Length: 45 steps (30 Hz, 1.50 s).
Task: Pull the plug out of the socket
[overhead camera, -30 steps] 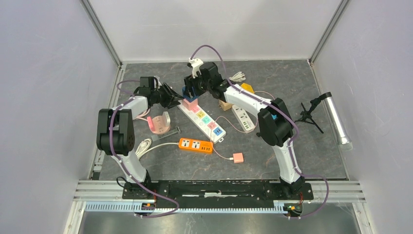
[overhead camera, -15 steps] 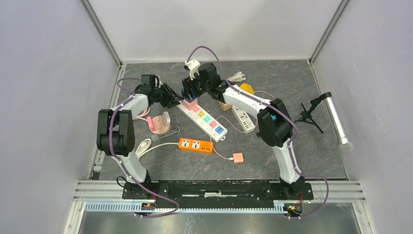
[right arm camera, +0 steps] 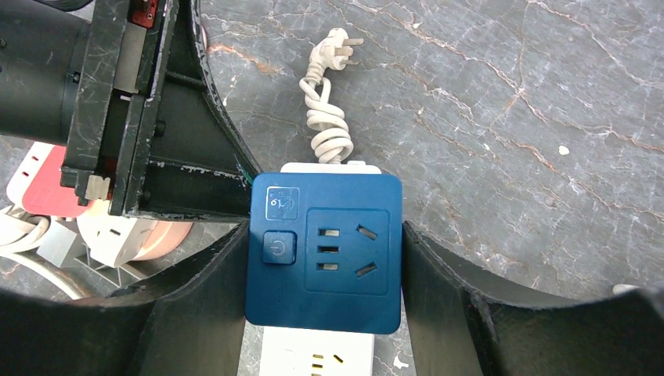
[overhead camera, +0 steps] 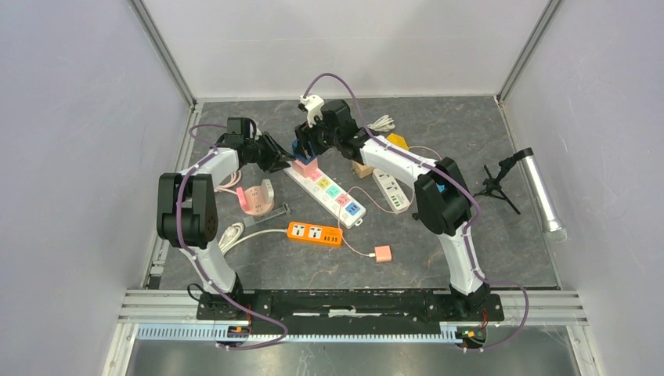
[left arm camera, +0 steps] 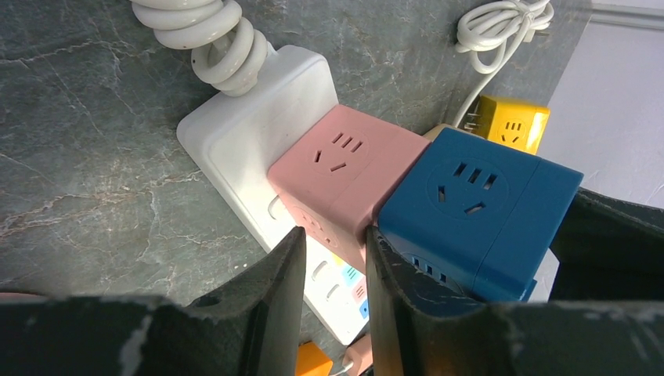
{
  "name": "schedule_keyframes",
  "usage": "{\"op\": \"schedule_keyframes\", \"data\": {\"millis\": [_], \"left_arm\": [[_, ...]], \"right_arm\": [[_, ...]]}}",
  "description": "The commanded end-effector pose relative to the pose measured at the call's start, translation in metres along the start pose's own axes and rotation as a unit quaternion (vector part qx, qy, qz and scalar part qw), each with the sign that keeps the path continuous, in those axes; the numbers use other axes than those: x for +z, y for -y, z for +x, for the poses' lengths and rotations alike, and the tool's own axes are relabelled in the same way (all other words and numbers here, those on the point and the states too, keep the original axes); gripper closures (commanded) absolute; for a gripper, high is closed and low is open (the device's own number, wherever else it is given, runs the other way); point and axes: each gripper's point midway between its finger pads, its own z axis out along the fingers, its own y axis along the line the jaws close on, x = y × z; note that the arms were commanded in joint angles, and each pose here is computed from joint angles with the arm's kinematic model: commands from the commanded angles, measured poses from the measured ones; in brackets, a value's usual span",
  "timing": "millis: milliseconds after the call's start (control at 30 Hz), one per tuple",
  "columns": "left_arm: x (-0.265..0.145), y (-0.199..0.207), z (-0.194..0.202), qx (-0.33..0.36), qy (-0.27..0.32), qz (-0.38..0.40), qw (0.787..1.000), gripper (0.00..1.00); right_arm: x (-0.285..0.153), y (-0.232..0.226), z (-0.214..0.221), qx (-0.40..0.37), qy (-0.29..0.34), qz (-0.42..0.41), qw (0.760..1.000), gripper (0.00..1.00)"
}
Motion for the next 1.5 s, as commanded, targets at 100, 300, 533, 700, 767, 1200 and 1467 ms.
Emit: {"op": "schedule_keyframes", "data": {"millis": [100,300,533,700,767,1200,1467], "left_arm": [[0.012,-0.101,0.051,-0.003,-0.07,-0.184,0.98,0.63],[0.012,-0.105,0.053,0.003,-0.072,-0.198,0.978,0.65],[0.012,-0.105,0.053,0.006,-0.074,-0.197,0.978,0.67],[0.012,-0.104,0.053,0.007,-0.074,-0.195,0.978,0.67],[0.013,-0.104,0.053,0.007,-0.075,-0.195,0.978,0.68],[0.013,-0.106,0.057,0.007,-0.081,-0.196,0.977,0.69],[0.013,-0.103,0.055,0.009,-0.078,-0.192,0.978,0.68]], "right_arm": [[-0.035,-0.004,-0.096,-0.079,0.117,0.03,0.99,1.0],[-0.054,-0.024,-0.124,-0.076,0.154,-0.013,0.985,1.0],[-0.072,-0.021,-0.15,-0.077,0.189,0.003,0.979,1.0],[-0.086,-0.018,-0.168,-0.064,0.211,0.014,0.975,1.0],[-0.091,-0.015,-0.174,-0.055,0.219,0.018,0.974,1.0],[-0.043,0.028,-0.101,0.042,0.111,0.047,0.992,1.0],[-0.038,0.014,-0.073,0.013,0.107,-0.012,0.994,0.53]]}}
